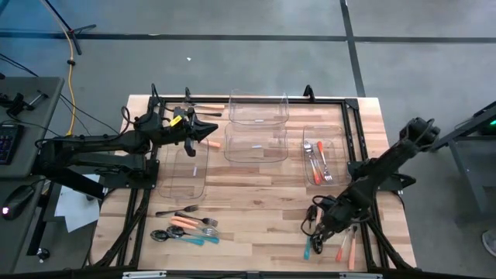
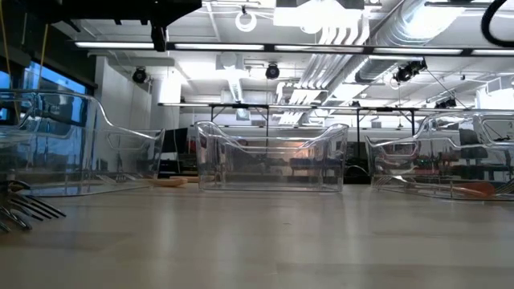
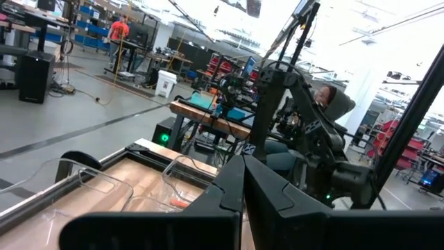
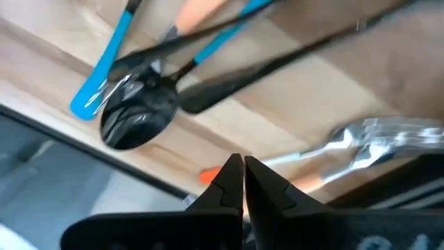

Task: Sort silverware by color (type)
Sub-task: Put the orange fork into the bottom right transparent bin

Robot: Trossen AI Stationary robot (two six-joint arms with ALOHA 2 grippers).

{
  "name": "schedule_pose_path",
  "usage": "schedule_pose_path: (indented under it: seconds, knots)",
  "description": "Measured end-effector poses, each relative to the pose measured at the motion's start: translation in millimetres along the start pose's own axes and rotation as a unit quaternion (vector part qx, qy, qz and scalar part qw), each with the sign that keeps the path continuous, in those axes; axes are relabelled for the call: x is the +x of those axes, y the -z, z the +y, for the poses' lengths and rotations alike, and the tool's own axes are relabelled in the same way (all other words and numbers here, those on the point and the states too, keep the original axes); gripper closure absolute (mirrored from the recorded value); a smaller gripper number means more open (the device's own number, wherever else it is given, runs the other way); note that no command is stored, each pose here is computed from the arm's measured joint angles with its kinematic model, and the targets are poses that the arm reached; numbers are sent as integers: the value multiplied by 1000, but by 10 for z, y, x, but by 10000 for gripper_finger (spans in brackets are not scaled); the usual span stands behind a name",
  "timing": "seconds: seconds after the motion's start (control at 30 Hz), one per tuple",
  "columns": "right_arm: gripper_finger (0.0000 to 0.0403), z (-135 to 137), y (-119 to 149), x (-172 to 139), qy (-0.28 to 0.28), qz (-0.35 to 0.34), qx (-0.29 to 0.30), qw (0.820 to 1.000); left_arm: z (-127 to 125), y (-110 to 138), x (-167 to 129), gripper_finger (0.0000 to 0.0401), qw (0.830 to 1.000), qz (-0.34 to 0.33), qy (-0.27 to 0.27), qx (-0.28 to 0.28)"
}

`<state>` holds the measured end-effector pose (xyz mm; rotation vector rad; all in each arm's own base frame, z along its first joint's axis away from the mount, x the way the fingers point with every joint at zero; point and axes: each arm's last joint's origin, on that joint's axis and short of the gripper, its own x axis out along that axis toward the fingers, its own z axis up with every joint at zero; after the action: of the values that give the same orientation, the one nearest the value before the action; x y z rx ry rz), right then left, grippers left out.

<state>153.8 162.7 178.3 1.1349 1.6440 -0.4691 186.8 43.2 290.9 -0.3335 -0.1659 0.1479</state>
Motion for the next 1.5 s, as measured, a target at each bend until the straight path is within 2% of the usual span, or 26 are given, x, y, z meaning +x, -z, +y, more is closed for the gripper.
schedule_pose_path:
  seconds: [0.27,0.37,0.57,0.73,0.93,1.1,1.2,1.37,1.5]
  knots:
    - [390,-44,139,121,0,14,51,999,0,0,0,401,1000,0,0,0]
    - [360,-111,165,179,11,16,83,996,0,0,0,401,1000,0,0,0]
    - [275,-208,174,253,32,12,127,991,0,0,0,401,1000,0,0,0]
    - [230,-233,140,329,15,31,127,991,0,0,0,401,1000,0,0,0]
    - [226,-303,99,370,45,12,147,988,0,0,0,401,1000,0,0,0]
    - [226,-304,96,370,44,8,145,988,0,1,0,401,1000,0,0,0]
    - [226,-301,89,394,48,7,124,991,0,1,0,401,1000,0,0,0]
    - [226,-283,67,494,62,16,51,997,0,1,0,401,1000,1,0,0]
    - [226,-274,71,512,66,26,39,997,0,1,0,401,1000,1,0,0]
